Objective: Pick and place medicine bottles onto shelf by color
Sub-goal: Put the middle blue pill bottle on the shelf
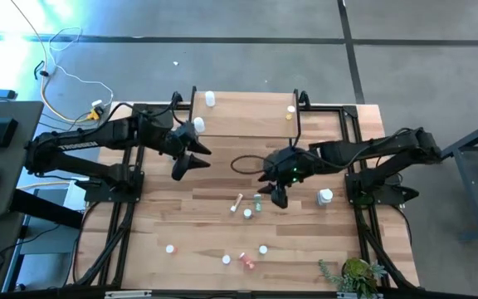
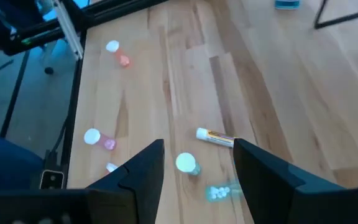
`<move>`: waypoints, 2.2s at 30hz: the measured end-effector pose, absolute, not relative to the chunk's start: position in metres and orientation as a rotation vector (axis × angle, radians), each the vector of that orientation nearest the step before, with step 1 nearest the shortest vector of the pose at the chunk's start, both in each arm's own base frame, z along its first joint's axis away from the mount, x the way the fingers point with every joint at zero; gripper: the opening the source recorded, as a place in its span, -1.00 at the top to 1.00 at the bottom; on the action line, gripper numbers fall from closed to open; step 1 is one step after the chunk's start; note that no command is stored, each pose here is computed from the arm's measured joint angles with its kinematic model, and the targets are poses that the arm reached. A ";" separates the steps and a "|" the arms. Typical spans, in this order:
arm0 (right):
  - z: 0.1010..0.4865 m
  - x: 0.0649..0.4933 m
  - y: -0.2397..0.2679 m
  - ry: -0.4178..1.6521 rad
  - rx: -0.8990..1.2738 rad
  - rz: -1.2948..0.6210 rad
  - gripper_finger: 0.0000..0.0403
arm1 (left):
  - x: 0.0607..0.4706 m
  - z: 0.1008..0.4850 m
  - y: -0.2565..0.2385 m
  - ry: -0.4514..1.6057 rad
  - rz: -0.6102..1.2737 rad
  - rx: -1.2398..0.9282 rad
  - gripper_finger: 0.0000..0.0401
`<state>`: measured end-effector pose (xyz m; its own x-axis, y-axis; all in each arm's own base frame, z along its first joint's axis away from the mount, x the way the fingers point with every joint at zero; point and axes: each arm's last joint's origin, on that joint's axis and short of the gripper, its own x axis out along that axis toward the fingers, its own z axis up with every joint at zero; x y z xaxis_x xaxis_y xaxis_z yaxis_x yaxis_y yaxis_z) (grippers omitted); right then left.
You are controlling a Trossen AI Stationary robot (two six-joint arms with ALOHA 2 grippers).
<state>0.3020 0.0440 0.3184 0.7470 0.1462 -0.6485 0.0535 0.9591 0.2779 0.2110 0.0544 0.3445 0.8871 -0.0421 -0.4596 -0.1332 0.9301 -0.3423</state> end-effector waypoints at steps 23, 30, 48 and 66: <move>0.240 0.351 0.098 0.842 -0.011 0.156 0.09 | 0.214 0.342 0.029 0.537 -0.054 -0.379 -0.11; 0.217 0.360 0.100 0.903 0.000 0.140 0.09 | 0.208 0.332 0.031 0.645 0.074 -0.367 -0.11; 0.184 0.372 0.100 0.964 -0.012 0.119 0.09 | 0.206 0.328 0.032 0.687 0.122 -0.359 -0.11; 0.172 0.374 0.098 1.007 -0.011 0.110 0.12 | 0.206 0.328 0.032 0.685 0.129 -0.357 -0.11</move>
<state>0.3744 0.0982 0.1718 0.5295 0.0872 -0.8438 -0.0971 0.9944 0.0418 0.2055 0.0324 0.3283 0.7692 0.0002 -0.6390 -0.2322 0.9317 -0.2792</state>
